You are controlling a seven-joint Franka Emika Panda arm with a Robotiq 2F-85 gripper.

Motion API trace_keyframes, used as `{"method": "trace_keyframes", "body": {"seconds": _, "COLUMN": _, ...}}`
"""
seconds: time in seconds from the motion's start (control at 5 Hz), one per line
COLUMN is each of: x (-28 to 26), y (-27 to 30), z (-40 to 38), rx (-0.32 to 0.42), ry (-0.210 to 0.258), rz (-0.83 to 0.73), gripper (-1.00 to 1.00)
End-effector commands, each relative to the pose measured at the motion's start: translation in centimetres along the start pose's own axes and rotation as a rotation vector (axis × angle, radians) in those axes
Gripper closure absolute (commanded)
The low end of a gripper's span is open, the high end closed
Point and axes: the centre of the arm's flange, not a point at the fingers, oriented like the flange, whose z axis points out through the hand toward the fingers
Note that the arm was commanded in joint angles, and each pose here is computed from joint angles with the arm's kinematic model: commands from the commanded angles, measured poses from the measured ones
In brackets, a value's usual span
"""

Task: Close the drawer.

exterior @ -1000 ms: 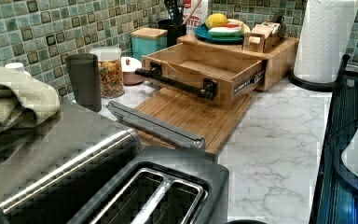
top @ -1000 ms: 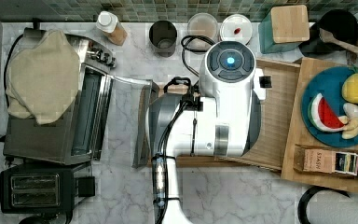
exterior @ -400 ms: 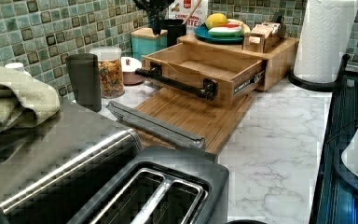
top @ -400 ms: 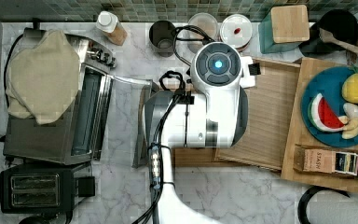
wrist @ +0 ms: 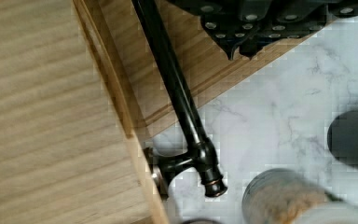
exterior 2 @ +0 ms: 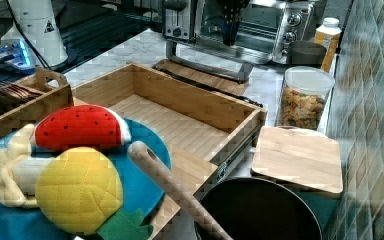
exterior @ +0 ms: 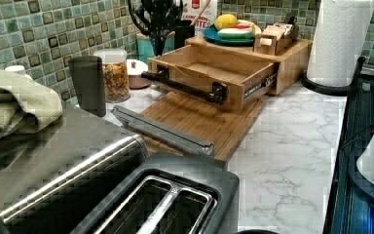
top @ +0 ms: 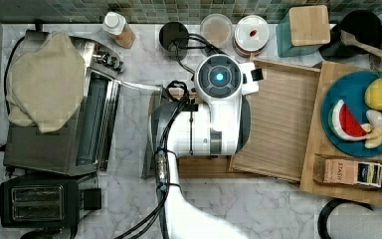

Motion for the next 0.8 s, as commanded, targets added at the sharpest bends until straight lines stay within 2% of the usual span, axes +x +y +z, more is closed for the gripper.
{"method": "trace_keyframes", "body": {"seconds": 0.2, "x": -1.5, "y": 0.2, "z": 6.4, "rx": -0.009, "ry": -0.002, "rz": -0.133, "gripper": 1.0}}
{"method": "trace_keyframes", "body": {"seconds": 0.4, "x": -0.6, "y": 1.1, "z": 7.2, "rx": -0.026, "ry": -0.018, "rz": -0.155, "gripper": 1.0}}
{"method": "trace_keyframes", "body": {"seconds": 0.6, "x": -0.5, "y": 2.3, "z": 7.4, "rx": -0.028, "ry": 0.026, "rz": -0.197, "gripper": 1.0}}
{"method": "trace_keyframes", "body": {"seconds": 0.8, "x": 0.4, "y": 3.5, "z": 7.6, "rx": -0.054, "ry": 0.021, "rz": -0.211, "gripper": 1.0}}
